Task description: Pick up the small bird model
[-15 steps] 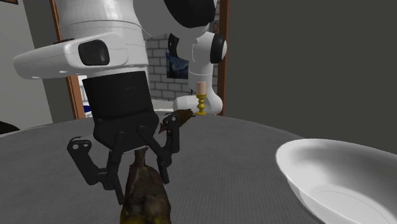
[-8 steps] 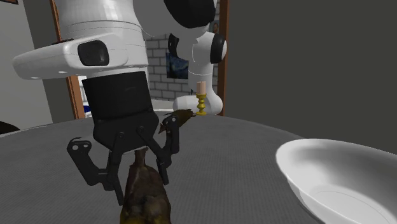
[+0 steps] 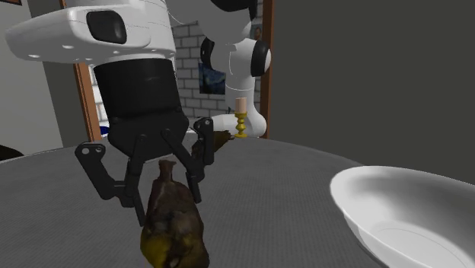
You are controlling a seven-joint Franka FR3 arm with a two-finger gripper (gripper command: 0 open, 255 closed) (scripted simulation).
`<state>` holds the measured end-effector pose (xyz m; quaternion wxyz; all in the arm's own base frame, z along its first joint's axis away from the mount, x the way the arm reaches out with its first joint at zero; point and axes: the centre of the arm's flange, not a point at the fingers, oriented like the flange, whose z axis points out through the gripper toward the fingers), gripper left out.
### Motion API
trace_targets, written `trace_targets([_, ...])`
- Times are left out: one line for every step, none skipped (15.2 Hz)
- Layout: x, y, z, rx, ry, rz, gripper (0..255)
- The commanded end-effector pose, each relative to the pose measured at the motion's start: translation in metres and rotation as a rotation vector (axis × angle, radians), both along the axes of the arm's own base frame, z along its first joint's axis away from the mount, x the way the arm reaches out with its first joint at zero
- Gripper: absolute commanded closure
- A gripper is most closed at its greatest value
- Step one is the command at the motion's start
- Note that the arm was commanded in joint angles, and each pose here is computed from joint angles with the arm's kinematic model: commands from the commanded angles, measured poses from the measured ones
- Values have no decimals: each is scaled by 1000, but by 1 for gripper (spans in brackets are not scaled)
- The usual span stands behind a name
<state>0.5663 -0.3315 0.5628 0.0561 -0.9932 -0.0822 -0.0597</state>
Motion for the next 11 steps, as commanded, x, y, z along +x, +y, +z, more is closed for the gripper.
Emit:
trace_targets([1, 0, 10, 0, 0, 0, 255])
trace_targets([1, 0, 16, 0, 0, 0, 255])
trace_targets([1, 0, 21, 0, 0, 0, 255])
trace_targets([1, 0, 26, 0, 0, 0, 255])
trace_targets([1, 0, 31, 0, 0, 0, 255])
trace_targets([1, 0, 37, 0, 0, 0, 255])
trace_targets([1, 0, 42, 0, 0, 0, 255])
trace_targets([1, 0, 47, 0, 0, 0, 255])
trace_targets([1, 0, 53, 0, 0, 0, 255])
trace_targets([1, 0, 53, 0, 0, 0, 255])
trace_targets([1, 0, 53, 0, 0, 0, 255])
